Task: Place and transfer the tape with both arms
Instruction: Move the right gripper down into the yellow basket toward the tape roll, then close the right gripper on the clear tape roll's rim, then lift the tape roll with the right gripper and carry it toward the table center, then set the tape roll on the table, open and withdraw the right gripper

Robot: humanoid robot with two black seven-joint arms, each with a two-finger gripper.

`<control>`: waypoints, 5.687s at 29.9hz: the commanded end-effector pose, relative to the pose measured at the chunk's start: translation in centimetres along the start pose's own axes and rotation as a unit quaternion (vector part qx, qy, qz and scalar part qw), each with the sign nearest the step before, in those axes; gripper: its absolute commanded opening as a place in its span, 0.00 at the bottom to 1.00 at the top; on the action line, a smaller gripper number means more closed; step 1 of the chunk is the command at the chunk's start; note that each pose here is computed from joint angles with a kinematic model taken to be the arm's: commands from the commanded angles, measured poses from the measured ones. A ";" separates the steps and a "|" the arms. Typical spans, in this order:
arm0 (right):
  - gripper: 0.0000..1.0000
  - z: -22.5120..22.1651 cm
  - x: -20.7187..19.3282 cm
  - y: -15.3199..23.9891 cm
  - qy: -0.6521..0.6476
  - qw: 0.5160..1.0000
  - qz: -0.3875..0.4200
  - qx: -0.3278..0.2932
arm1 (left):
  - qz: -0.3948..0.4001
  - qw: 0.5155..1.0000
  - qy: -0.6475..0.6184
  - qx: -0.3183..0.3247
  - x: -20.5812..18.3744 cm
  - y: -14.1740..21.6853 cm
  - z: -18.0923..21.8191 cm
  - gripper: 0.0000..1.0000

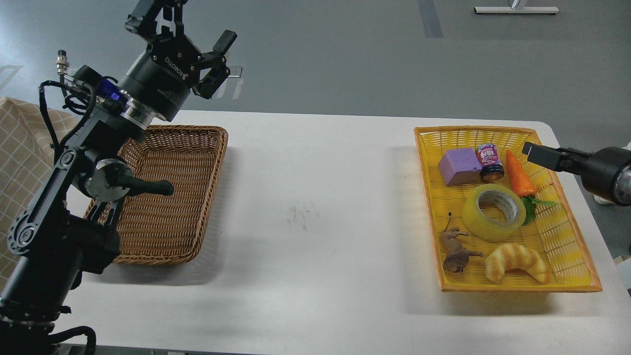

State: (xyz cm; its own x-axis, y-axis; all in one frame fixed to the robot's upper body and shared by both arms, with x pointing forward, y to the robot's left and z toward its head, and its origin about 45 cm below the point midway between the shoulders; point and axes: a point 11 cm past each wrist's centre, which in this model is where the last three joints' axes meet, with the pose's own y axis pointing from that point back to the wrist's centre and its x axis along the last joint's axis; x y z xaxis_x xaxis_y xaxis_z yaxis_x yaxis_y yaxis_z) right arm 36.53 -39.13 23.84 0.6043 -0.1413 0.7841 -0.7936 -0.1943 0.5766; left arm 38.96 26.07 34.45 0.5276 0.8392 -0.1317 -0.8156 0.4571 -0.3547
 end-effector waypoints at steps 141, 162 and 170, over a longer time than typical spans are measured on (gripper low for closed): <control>0.22 -22.3 3.5 -9.0 0.110 0.971 0.043 0.208 | 0.015 1.000 0.012 -0.009 0.3 1.6 -0.5 0.98; 0.23 -28.4 -9.4 -12.6 0.144 0.955 -0.103 0.236 | 0.021 1.000 0.009 -0.013 0.7 1.8 -0.1 0.98; 0.25 -27.7 -11.4 -12.8 0.169 0.954 -0.123 0.215 | 0.024 1.000 0.007 -0.016 1.0 1.8 0.1 0.98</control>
State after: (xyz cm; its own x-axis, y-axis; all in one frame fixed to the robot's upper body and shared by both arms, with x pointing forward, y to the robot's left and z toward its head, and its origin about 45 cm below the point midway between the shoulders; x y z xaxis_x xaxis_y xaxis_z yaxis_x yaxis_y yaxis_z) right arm 38.21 -8.27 14.38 0.6540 0.2447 0.7159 -0.4948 -0.5774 0.6494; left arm 37.96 27.62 33.69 0.4940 0.8539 -0.1637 -0.8316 0.4090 -0.3757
